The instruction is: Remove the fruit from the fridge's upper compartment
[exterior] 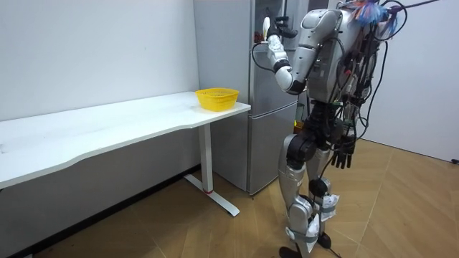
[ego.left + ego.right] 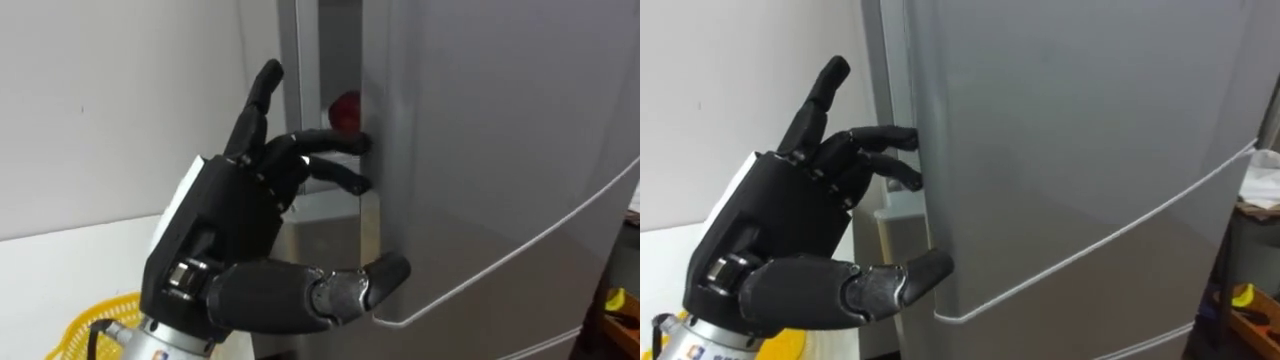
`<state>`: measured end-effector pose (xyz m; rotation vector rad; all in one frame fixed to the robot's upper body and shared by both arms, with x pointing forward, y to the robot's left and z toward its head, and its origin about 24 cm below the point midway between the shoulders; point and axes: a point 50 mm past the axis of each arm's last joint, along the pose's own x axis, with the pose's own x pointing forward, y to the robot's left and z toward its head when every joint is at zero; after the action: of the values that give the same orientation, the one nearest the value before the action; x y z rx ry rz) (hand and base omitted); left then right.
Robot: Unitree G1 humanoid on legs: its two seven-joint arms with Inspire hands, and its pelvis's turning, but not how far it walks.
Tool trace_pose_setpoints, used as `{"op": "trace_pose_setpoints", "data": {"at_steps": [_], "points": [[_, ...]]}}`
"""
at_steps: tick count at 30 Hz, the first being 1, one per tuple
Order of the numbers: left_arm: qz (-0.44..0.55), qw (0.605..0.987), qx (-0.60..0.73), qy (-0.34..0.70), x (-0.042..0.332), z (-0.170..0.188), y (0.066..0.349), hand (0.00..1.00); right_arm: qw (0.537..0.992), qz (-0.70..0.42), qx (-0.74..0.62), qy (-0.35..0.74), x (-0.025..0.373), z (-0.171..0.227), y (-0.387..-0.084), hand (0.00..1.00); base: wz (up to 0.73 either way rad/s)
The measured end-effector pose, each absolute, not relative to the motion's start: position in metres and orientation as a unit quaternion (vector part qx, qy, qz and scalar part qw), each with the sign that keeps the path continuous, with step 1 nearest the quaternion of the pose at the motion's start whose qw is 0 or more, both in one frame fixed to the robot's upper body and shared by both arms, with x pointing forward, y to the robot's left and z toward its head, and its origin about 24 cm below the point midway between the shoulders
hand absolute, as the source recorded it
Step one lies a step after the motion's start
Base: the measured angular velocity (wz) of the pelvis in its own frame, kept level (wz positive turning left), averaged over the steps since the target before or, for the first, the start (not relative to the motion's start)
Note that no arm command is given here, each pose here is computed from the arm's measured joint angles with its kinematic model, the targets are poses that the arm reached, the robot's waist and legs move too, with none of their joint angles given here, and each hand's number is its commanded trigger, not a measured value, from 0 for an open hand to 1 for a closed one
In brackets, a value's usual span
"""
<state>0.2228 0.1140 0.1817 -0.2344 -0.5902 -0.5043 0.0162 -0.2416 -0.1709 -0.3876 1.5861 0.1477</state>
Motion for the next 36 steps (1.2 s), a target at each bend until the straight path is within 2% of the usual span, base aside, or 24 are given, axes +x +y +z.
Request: {"op": "trace_pose_setpoints", "data": {"at_steps": [14, 36], "points": [[-0.433, 0.842, -0.112, -0.300, 0.210, 0.193, 0.066, 0.00, 0.692, 0.064, -0.161, 0.700, 0.014, -0.171, -0.240, 0.00, -0.12], [-0.455, 0.839, -0.096, -0.284, 0.210, 0.189, 0.063, 0.00, 0.694, 0.007, -0.125, 0.709, 0.003, -0.171, -0.244, 0.00, -0.06]]}}
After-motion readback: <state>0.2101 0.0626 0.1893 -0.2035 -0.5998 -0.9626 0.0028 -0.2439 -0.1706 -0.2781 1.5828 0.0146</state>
